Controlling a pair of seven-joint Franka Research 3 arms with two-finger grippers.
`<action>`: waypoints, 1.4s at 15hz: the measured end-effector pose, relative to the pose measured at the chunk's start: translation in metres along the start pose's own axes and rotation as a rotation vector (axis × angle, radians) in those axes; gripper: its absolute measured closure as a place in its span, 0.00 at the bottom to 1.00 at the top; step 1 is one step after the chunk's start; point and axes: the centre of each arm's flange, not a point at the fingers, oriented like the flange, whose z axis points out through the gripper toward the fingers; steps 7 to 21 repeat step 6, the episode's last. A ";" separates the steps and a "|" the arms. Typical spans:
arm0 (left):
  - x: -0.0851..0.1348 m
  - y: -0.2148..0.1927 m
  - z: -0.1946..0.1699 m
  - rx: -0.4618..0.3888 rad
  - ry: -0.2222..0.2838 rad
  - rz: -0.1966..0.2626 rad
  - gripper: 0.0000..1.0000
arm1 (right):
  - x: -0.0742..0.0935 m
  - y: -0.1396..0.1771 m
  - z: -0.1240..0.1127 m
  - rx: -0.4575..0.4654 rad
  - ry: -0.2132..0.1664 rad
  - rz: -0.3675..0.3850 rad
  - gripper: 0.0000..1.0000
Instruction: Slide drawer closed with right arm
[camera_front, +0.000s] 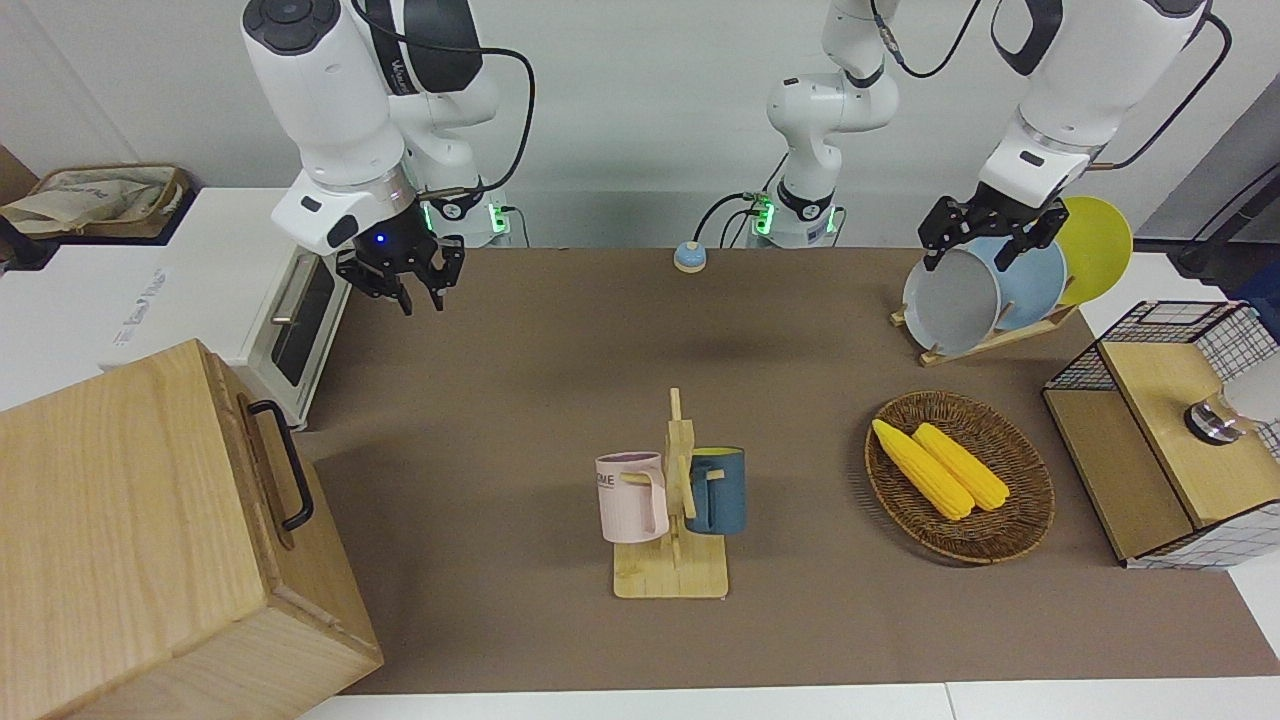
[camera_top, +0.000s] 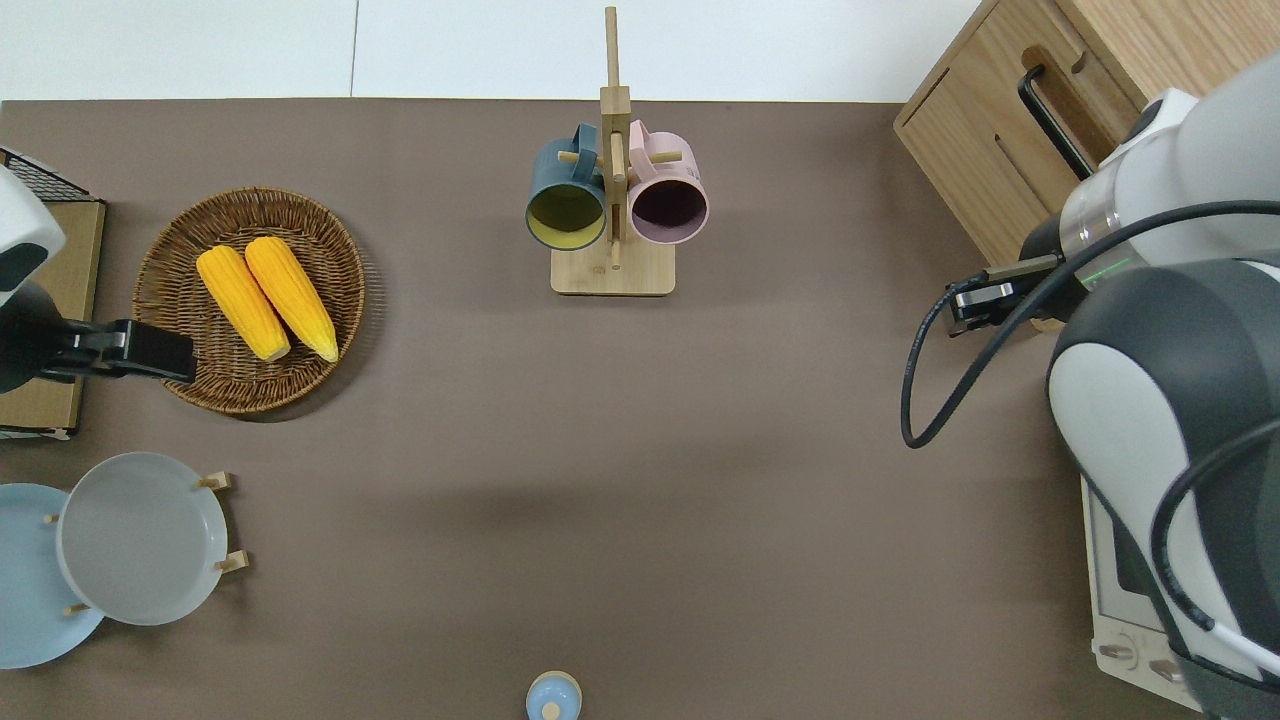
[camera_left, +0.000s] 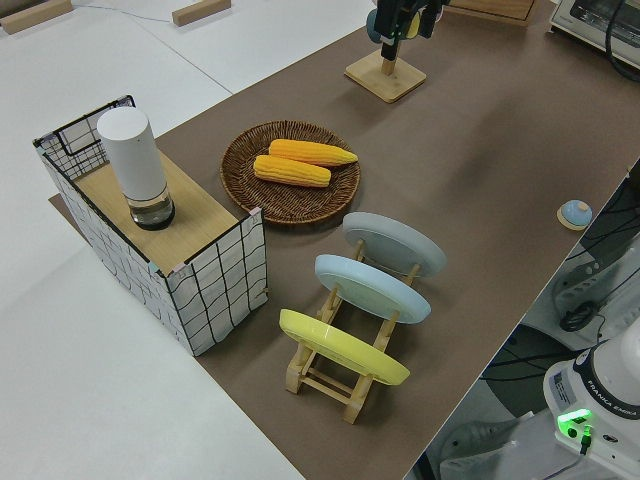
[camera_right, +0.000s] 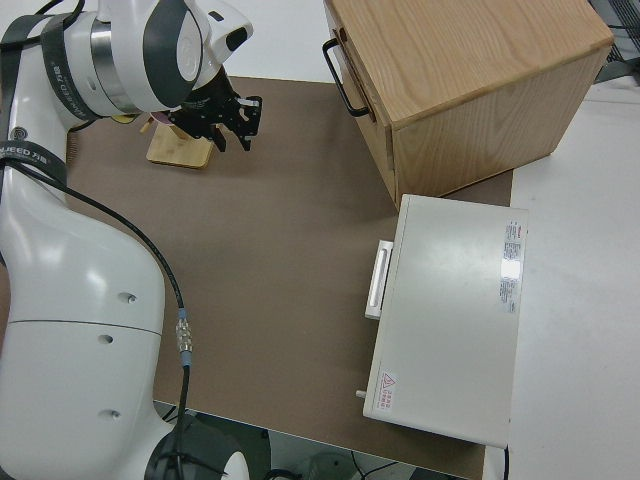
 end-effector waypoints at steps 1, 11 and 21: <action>0.000 0.000 0.000 0.000 0.000 0.000 0.00 | 0.000 0.000 0.000 0.000 -0.001 0.000 0.39; 0.000 0.000 0.000 0.000 0.000 0.000 0.00 | 0.000 0.001 0.000 0.000 0.001 0.001 0.01; 0.000 0.000 0.000 0.000 0.000 0.000 0.00 | 0.000 0.001 0.000 0.000 0.001 0.001 0.01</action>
